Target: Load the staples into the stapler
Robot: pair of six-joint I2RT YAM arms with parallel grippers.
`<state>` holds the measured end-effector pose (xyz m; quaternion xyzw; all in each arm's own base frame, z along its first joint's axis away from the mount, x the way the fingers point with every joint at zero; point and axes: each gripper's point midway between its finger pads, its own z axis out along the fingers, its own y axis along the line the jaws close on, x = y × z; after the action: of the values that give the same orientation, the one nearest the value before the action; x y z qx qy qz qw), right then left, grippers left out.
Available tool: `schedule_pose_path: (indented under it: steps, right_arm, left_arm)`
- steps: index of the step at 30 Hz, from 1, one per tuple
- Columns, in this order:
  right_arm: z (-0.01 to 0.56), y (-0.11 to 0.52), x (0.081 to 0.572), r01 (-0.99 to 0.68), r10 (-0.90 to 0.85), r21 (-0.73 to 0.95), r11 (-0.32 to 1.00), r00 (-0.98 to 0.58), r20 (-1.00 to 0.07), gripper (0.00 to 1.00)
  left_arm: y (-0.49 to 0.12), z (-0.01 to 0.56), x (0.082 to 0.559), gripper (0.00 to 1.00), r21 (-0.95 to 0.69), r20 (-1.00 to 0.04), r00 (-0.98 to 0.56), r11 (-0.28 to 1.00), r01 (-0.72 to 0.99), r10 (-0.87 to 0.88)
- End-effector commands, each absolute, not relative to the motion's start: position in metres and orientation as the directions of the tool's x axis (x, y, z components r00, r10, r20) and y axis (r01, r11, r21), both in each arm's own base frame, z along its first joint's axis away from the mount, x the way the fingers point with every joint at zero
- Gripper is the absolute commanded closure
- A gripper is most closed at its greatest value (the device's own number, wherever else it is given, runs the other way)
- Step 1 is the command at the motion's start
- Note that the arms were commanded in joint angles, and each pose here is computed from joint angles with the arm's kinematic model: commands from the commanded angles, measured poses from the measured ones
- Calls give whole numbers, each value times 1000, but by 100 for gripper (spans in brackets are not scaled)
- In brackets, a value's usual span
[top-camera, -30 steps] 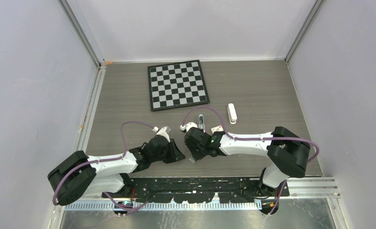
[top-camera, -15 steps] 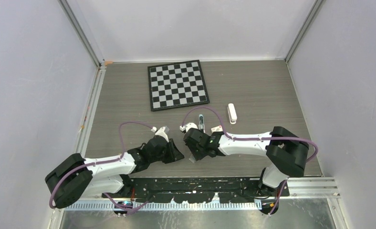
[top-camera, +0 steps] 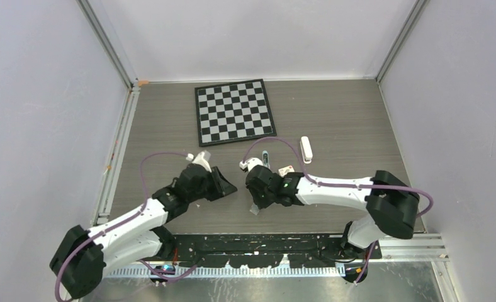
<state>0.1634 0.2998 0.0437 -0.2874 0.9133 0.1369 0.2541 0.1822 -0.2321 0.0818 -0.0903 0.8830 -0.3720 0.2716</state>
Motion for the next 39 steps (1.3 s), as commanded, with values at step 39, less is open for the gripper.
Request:
schedule_pose_path:
  steps: [39]
  right_arm:
    - [95, 225, 214, -210, -344, -302, 930, -784, -516, 65]
  left_arm:
    - [-189, 139, 192, 66, -702, -450, -833, 705, 107, -321]
